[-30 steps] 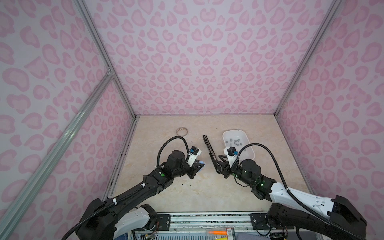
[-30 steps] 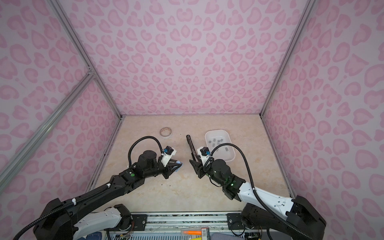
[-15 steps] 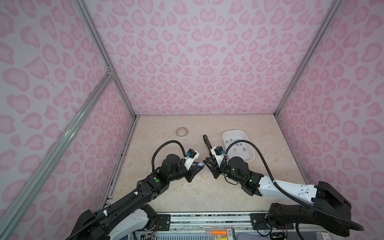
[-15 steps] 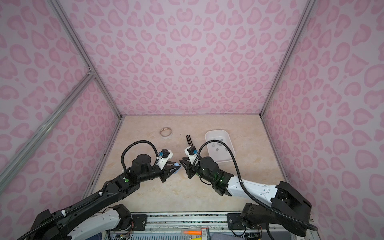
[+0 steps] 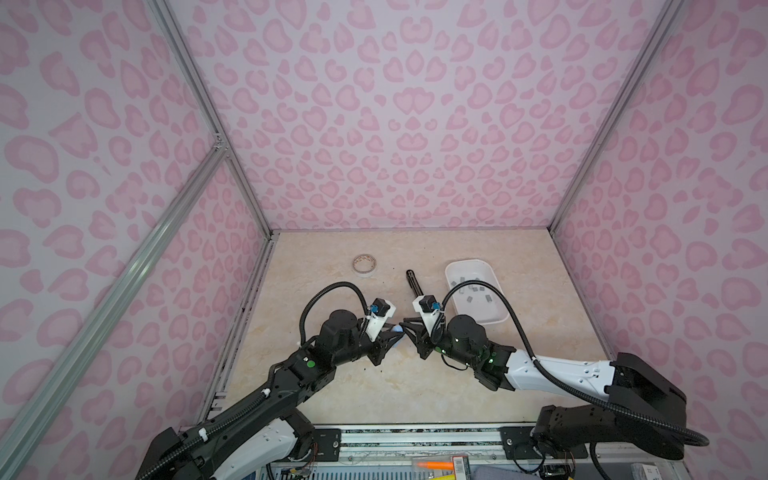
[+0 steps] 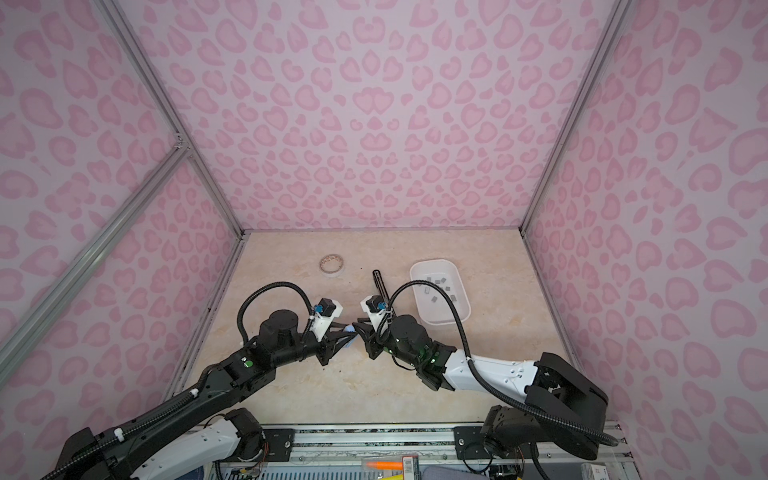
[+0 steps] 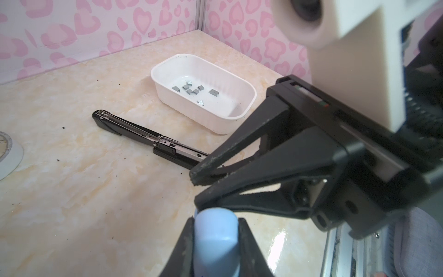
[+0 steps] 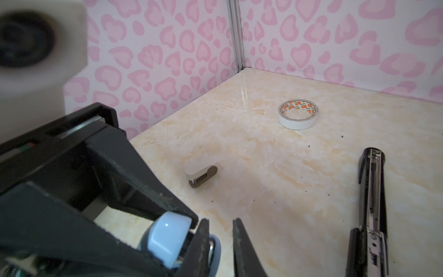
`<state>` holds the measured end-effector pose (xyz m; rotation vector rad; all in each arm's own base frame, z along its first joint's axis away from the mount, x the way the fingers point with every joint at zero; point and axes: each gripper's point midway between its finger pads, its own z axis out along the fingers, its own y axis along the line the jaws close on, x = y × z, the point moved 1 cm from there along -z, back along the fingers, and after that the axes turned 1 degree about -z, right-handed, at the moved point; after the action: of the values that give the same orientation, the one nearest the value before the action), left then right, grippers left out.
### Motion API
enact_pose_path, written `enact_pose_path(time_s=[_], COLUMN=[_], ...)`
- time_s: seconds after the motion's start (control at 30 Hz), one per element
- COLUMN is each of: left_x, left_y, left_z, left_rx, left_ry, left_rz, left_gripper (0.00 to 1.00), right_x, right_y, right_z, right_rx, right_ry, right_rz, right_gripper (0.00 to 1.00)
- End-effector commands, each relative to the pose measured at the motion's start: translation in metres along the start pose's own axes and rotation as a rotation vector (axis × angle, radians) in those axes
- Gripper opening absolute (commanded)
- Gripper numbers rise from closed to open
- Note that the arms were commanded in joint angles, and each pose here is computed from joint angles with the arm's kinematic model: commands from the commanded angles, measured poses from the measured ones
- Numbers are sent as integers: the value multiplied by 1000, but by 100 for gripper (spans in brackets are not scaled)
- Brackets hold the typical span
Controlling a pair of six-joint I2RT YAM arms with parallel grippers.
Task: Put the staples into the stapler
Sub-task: 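Grip the light-blue stapler's top with the right gripper while left holds it, then pull the grippers apart to swing open the light-blue stapler's top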
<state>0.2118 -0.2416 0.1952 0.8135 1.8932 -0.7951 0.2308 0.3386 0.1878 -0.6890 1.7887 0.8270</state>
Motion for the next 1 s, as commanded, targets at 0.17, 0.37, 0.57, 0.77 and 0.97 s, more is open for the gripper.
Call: enact_pose_path(time_s=[0.17,0.37,0.57,0.77,0.97], left_x=[-36,-39,-39,-42,-40], left_y=[-2,-2,-1,-1,0], left_z=[-19,-26,-29,-32,-32], left_rx=[-23,-37,-45,-46,-52], left_ry=[-176,-208,-230,-260,-262], left_rz=[27,25,22,24,23], left_gripper=[4,4,4,4,4], right_x=[30,35,36,32,33], right_y=[0,6,24,48,49], right_z=[2,4,7,6,-1], right_rx=[22,13,-40,-110,-108], right_ry=[65,71,60,18,4], right_rz=[-11,-14,-20,-47,-75], right_gripper=[19,19,18,18,30])
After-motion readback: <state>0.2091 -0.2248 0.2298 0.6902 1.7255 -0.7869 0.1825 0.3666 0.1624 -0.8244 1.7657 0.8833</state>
